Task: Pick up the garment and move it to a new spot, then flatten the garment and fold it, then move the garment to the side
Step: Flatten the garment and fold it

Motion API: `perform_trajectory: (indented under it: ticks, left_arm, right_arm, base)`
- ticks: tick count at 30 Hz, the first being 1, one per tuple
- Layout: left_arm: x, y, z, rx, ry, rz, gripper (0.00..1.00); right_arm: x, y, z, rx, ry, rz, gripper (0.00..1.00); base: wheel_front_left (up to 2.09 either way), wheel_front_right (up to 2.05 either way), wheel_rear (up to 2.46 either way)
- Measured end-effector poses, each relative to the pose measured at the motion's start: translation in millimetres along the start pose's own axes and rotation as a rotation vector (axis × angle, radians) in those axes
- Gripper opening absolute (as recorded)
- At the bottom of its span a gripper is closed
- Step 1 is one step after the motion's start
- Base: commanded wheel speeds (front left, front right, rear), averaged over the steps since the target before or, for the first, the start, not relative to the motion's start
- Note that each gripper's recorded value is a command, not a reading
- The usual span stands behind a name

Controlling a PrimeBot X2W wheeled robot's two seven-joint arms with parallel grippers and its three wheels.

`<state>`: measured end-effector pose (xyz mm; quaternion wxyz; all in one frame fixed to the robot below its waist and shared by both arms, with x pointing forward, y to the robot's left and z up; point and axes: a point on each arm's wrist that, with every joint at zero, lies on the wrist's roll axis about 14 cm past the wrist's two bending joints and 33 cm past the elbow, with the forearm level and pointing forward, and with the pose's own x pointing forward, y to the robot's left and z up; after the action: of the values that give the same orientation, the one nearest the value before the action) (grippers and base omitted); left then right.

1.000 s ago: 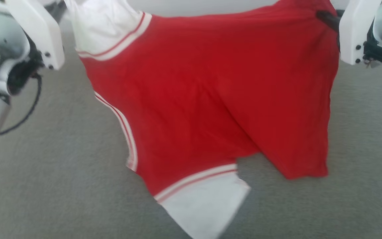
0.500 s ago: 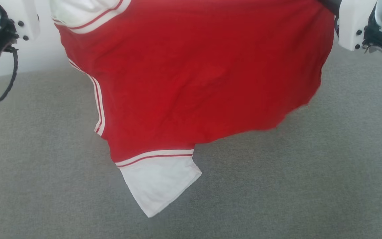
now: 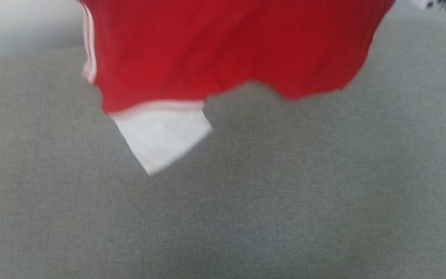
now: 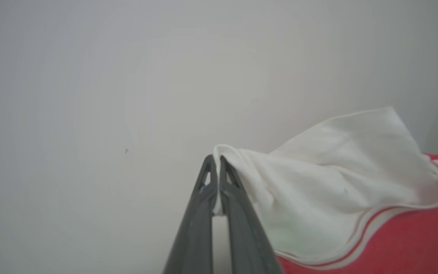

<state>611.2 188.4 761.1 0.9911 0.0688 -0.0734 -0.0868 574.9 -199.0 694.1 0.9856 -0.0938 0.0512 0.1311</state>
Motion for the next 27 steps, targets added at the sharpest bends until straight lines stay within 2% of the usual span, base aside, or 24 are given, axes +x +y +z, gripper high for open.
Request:
perform_trajectory:
  ticks: [8, 12, 15, 19, 24, 25, 27]
  left_arm:
    - [32.3, 25.7, 43.3, 0.069, -0.284, 0.102, 0.0]
    - [39.0, 28.6, 55.2, 0.106, -0.402, 0.109, 0.0]
    - [41.8, 27.9, 44.2, 0.113, -0.388, 0.078, 0.0]
    - [38.5, 31.6, -7.8, 0.121, -0.262, 0.045, 0.0]
    - [22.2, 29.4, -75.5, 0.093, -0.067, 0.008, 0.0]
    - [17.4, 28.9, -87.8, 0.088, -0.025, 0.005, 0.0]
    - [6.2, 28.6, -111.3, 0.058, 0.059, 0.002, 0.0]
  right_arm:
    - [46.5, -20.1, 37.4, -0.137, -0.24, -0.085, 0.0]
    - [66.6, -20.6, 49.6, -0.219, -0.341, -0.103, 0.0]
    - [85.1, -10.1, 27.4, -0.205, -0.302, -0.09, 0.0]
    - [101.0, 11.9, -24.4, -0.181, -0.171, -0.046, 0.0]
    - [99.4, 40.1, -91.6, -0.105, 0.009, 0.02, 0.0]
    - [97.5, 46.7, -101.6, -0.066, 0.035, 0.034, 0.0]
    - [92.3, 59.9, -117.8, -0.062, 0.087, 0.075, 0.0]
  base:
    - [0.0, 0.0, 0.0]
    - [0.0, 0.0, 0.0]
    - [0.0, 0.0, 0.0]
    - [0.0, 0.0, 0.0]
    - [0.0, 0.0, 0.0]
    - [0.0, 0.0, 0.0]
    - [0.0, 0.0, 0.0]
